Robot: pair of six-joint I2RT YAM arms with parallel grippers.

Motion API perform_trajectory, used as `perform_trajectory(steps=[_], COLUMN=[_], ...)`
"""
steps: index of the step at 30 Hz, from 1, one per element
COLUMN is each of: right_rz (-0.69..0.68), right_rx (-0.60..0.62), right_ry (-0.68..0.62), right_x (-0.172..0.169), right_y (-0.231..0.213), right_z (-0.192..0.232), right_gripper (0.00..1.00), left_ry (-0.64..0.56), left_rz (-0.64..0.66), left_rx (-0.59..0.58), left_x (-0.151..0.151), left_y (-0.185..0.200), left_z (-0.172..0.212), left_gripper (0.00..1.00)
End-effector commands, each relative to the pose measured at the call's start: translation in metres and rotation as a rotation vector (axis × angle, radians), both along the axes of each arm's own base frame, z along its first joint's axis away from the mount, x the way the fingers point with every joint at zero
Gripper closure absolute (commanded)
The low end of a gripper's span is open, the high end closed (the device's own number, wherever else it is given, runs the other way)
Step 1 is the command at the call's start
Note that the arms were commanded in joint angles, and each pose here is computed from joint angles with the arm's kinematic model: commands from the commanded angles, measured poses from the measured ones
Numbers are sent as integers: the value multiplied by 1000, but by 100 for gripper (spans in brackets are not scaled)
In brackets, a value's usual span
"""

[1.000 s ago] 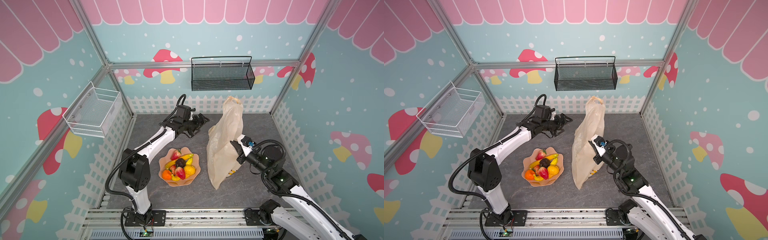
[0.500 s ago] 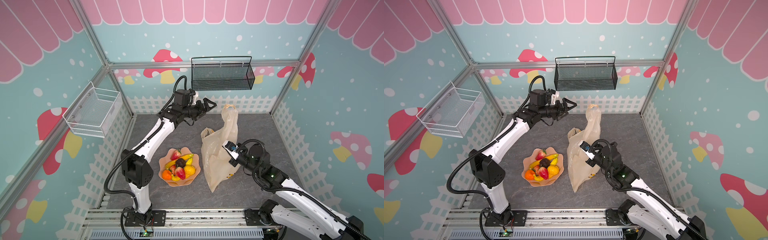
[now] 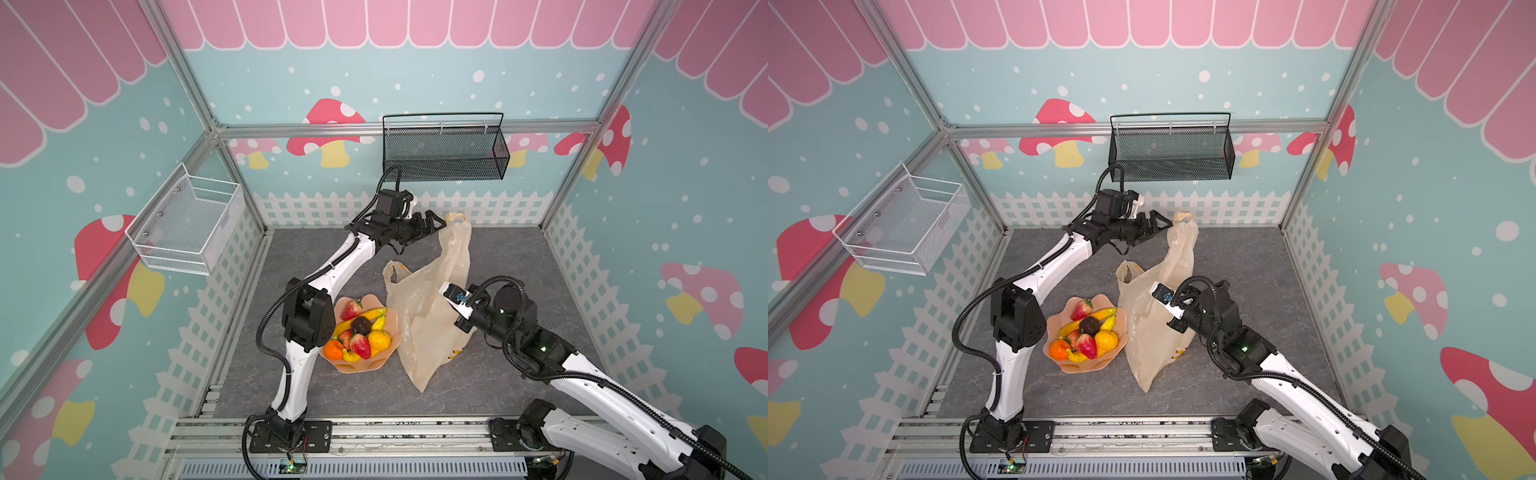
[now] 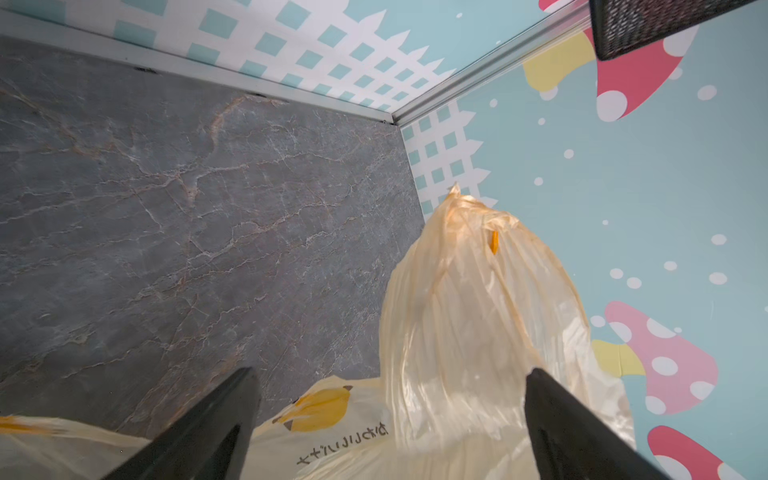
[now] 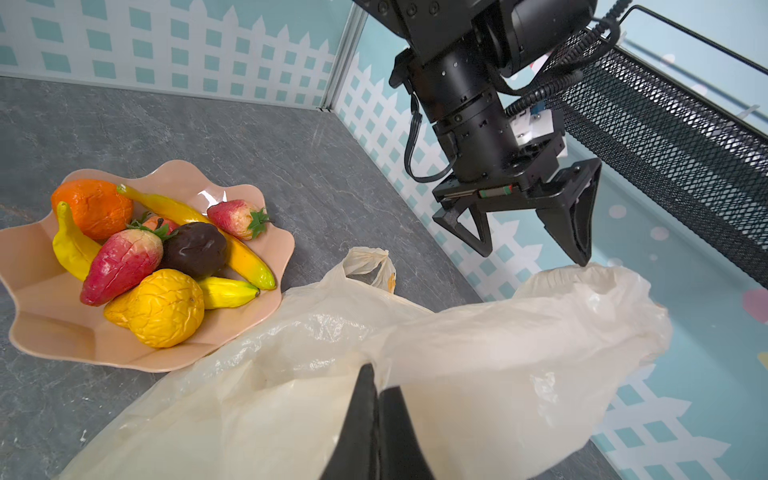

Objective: Place the fruits into the plastic bag

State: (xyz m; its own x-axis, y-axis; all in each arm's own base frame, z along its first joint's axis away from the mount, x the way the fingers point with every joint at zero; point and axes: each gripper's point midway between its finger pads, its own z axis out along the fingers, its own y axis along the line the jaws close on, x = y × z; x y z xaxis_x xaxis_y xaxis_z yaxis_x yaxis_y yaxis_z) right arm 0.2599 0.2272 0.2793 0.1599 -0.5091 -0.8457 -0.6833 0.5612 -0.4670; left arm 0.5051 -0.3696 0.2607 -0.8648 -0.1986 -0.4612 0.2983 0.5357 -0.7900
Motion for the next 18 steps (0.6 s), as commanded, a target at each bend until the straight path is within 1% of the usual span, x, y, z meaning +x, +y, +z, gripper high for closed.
perform_trajectory(steps=[1,4,9,11,13,18], right_rz=[36,39,32,32,34,45], right_rx=[-17,-25,-42,-44,-45,-46], right_ry=[-32,-35,-38,-39,-39,-34], right_x=[-3,-2,-2,-2,-3,-4], right_y=[6,7,5,4,4,5], right_z=[10,10,8,8,9,9], right_gripper=[100,100,100,100,100,100], left_ry=[-82,-69,-54,-26,2,24], left_rz=[-44,-69,-122,-136,-132,-141], left_rx=[-101,-140,-246,-207,-152,-133], left_x=[0,-1,-6,-8,-7,-9], left_y=[-12,-15,-18,-18,-16,-23], left_z=[34,31,46,39,21,5], left_gripper=[0,0,0,0,1,3])
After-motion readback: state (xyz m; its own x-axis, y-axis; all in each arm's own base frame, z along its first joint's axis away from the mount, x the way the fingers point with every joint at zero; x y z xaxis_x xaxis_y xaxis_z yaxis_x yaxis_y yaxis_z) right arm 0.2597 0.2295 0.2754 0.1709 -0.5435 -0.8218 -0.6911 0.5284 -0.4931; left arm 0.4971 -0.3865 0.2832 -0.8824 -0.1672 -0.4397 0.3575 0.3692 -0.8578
